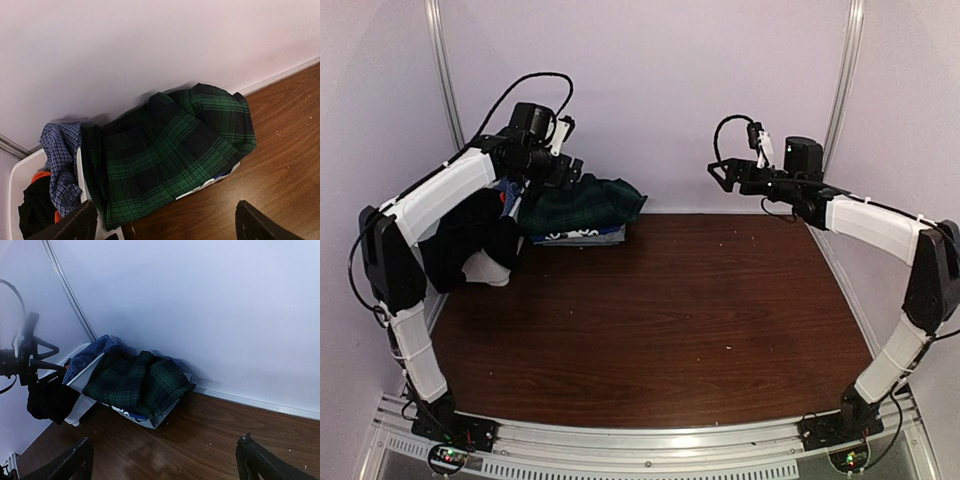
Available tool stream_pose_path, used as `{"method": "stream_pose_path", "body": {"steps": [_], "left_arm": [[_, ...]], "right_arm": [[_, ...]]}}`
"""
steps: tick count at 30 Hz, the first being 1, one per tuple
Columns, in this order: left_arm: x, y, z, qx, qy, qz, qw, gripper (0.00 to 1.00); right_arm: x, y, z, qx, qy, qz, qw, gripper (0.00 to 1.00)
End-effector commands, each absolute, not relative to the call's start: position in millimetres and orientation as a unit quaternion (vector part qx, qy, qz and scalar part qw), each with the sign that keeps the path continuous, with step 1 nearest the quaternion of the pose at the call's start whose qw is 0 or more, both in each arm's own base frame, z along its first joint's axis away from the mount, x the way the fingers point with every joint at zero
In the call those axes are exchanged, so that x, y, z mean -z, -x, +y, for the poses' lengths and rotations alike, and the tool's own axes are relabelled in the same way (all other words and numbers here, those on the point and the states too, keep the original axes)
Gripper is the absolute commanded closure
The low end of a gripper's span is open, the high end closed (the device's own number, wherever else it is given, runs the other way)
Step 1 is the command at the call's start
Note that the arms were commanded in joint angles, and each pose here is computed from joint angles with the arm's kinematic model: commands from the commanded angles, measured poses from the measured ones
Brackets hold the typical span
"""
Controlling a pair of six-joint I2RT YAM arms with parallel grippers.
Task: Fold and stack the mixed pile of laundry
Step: Reset both arms
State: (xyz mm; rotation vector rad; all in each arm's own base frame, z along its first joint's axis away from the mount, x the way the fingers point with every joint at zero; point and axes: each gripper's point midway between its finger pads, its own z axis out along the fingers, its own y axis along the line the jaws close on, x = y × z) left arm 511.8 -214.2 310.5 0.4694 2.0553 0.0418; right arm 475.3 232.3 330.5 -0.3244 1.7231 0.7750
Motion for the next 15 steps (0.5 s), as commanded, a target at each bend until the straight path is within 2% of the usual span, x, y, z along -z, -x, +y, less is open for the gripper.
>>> {"method": "stream_pose_path", "body": {"steps": [1, 15], "left_arm": [[-306.6, -469.2, -218.0, 0.021, -0.195, 0.850, 0.488, 0.02], [-141.8, -356.2, -186.4, 0.090, -0.142, 0.903, 0.395, 0.02]], "right_arm": [[-289.1, -440.8, 223.0, -0.322, 0.148, 0.778, 0.519, 0.00], [-164.9, -345.2, 185.9, -0.308, 0.102, 0.846, 0.423, 0.00]]}}
